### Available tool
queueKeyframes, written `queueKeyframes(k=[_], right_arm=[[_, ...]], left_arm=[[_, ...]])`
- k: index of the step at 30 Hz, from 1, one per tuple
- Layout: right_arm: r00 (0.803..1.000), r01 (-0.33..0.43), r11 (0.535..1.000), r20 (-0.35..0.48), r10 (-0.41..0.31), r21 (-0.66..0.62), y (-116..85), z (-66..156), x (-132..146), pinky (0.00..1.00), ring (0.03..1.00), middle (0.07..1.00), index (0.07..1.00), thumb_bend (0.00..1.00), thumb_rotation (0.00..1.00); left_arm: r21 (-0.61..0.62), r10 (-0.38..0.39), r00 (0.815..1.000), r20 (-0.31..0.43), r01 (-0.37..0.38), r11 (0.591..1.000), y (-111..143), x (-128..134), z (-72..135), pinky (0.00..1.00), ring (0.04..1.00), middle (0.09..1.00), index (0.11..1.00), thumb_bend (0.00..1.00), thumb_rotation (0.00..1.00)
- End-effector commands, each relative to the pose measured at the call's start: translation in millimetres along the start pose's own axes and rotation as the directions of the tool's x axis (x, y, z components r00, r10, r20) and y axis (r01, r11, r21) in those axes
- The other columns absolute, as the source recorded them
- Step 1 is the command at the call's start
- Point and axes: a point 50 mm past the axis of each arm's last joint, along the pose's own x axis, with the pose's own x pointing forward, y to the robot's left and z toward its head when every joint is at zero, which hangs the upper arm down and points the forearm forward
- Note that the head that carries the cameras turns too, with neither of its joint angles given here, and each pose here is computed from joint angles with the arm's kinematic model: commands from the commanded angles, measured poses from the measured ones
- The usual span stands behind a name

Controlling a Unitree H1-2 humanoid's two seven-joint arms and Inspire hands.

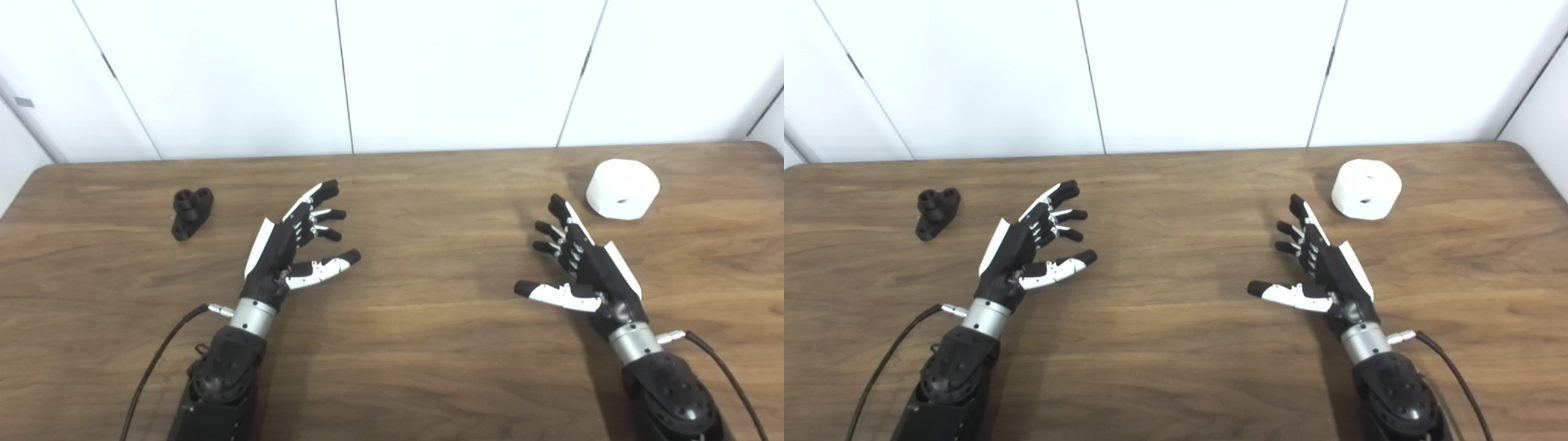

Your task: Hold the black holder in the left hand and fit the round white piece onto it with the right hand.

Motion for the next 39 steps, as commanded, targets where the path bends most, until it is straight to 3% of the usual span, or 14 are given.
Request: queueKeyframes(k=[1,12,17,21,33,36,39], right_arm=[[0.996,0.008,1.000,0.085,-0.007,-0.010,-5,17,9,0.83,0.920,1.000,1.000,0.87,0.23],[0.996,0.012,1.000,0.090,-0.010,-0.014,-6,17,9,0.84,0.917,1.000,1.000,0.87,0.23],[0.994,0.001,1.000,0.110,0.000,-0.009,-20,12,7,0.85,0.930,1.000,1.000,0.83,0.19],[0.998,0.022,1.000,0.058,-0.021,-0.019,-33,8,4,0.86,0.911,1.000,1.000,0.85,0.20],[0.998,0.010,0.999,0.054,-0.012,0.046,-38,9,-1,0.93,0.969,1.000,1.000,0.73,0.03],[0.999,0.014,0.999,0.049,-0.016,0.040,-39,9,-2,0.92,0.963,1.000,1.000,0.73,0.04],[0.999,0.036,0.999,0.028,-0.037,0.020,-42,9,-1,0.81,0.919,1.000,0.998,0.81,0.14]], left_arm=[[-0.001,0.013,0.999,-0.049,-0.013,1.000,-3,-12,-13,0.62,0.774,0.906,0.900,0.69,0.01],[-0.005,0.012,0.999,-0.047,-0.013,1.000,-5,-12,-13,0.62,0.774,0.903,0.899,0.69,0.02],[-0.022,0.009,0.999,-0.052,-0.011,1.000,-22,-8,-16,0.59,0.777,0.903,0.896,0.70,0.04],[-0.018,-0.001,0.998,-0.062,0.000,1.000,-36,-5,-18,0.58,0.790,0.905,0.897,0.71,0.06],[-0.038,0.010,0.998,-0.064,-0.013,0.999,-46,-2,-21,0.60,0.792,0.901,0.876,0.72,0.04],[-0.055,0.026,0.997,-0.068,-0.030,0.998,-48,-2,-20,0.58,0.768,0.887,0.867,0.69,0.01],[-0.064,0.061,0.996,-0.067,-0.066,0.996,-48,0,-17,0.53,0.708,0.812,0.847,0.61,0.00]])
